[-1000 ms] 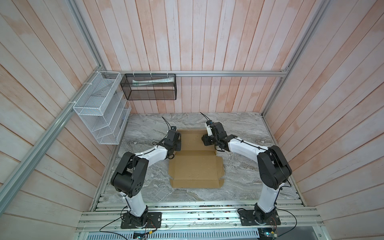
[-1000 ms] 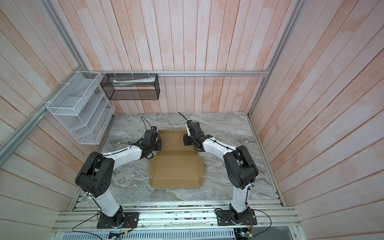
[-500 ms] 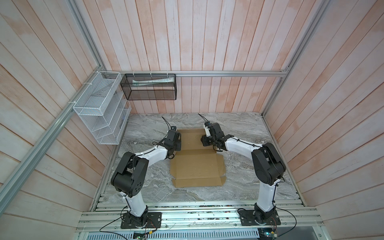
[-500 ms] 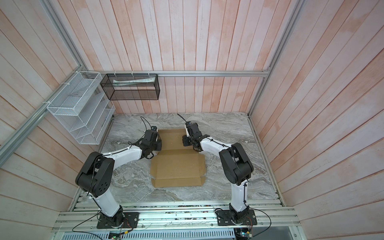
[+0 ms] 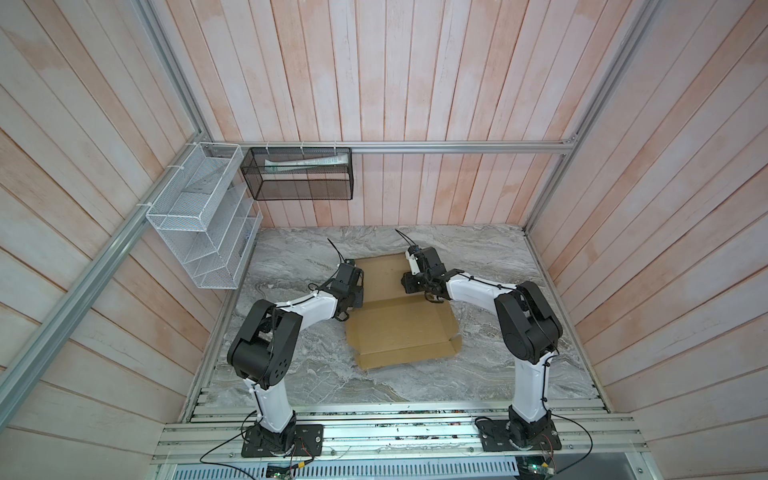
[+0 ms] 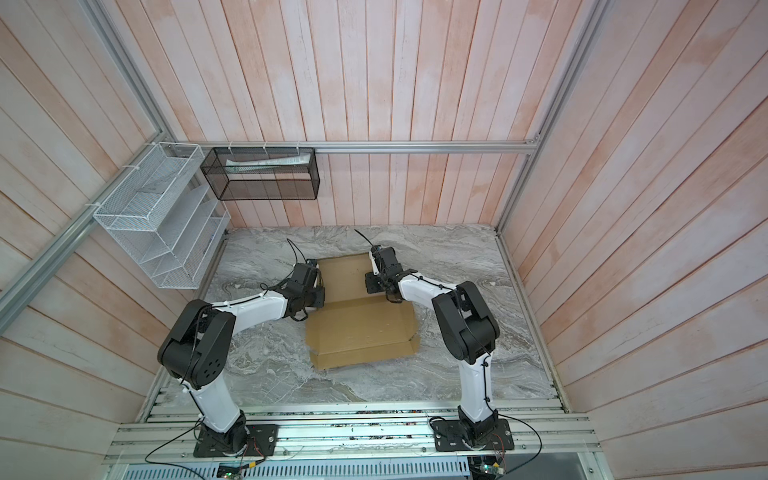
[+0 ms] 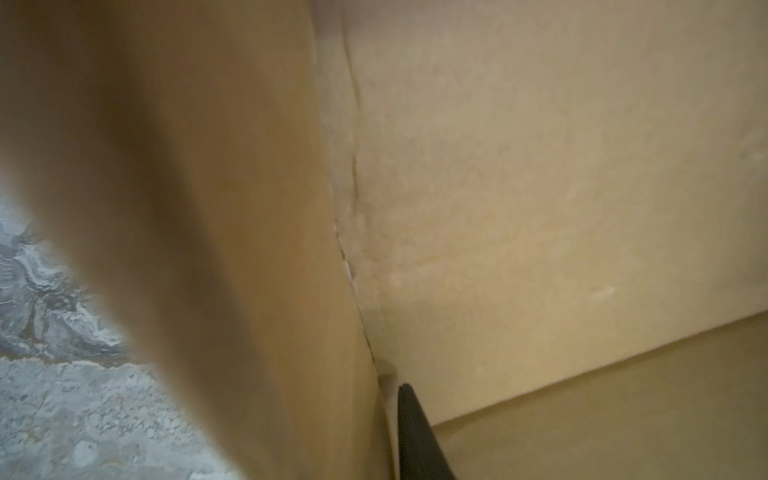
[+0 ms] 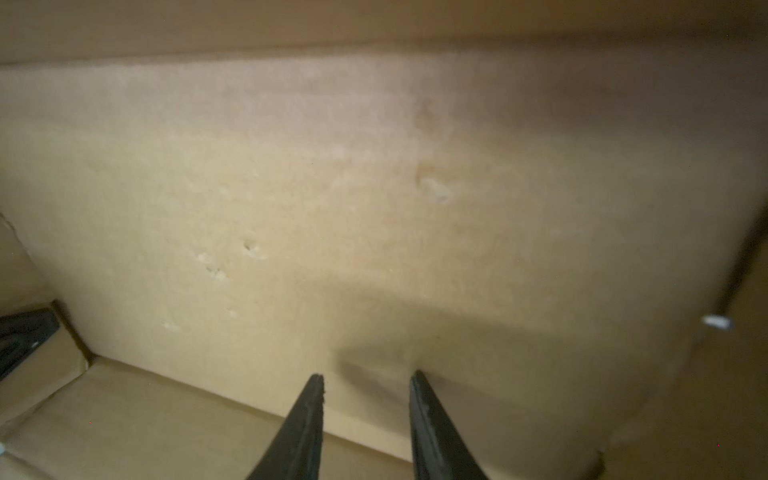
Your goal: Fold the paper box
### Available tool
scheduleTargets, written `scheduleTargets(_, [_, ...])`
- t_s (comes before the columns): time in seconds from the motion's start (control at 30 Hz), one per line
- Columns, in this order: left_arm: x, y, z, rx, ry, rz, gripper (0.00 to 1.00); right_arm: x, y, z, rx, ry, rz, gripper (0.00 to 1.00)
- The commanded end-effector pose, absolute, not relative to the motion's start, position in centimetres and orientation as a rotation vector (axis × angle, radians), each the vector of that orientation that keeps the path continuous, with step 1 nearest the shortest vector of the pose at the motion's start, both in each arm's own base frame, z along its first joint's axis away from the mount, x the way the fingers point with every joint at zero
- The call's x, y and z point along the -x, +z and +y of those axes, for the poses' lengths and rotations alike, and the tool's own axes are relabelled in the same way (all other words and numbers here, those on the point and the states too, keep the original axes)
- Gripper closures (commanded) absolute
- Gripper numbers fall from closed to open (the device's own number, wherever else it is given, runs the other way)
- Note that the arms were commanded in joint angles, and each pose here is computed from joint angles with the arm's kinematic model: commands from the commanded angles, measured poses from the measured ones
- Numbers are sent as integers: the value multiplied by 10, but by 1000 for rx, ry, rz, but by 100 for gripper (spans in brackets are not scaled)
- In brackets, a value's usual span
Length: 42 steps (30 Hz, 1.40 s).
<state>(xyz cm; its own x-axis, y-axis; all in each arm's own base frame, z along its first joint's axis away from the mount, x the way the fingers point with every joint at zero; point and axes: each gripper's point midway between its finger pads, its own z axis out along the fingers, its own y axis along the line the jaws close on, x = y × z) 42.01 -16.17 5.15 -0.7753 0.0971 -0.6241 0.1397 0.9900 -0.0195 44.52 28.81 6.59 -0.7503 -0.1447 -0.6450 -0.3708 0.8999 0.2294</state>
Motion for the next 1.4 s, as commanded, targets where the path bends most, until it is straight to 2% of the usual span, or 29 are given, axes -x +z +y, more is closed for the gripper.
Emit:
scheduleTargets(0.0, [-412,43,-162,-168,-89,2509,75,-449,61,291,389,467,2416,64])
scheduleTargets(0.2, [-418,51,-162,-159,-90,2495,70,-450,57,291,395,466,2426,64])
scheduleTargets(0.5, [-426,61,-162,-151,-95,2478,68,-452,51,295,408,474,2445,65])
scheduleTargets(0.6, [-429,61,-161,-145,-113,2480,79,-452,52,295,409,477,2448,65])
scheduleTargets(0.67, [-431,59,-160,-134,-121,2490,80,-451,55,295,409,478,2445,65])
scheduleTargets(0.93, [-434,49,-157,-123,-144,2528,98,-446,74,294,412,488,2421,65])
scheduleTargets(1.37, [-421,38,-166,-239,-195,2643,100,-421,132,301,486,514,2331,65])
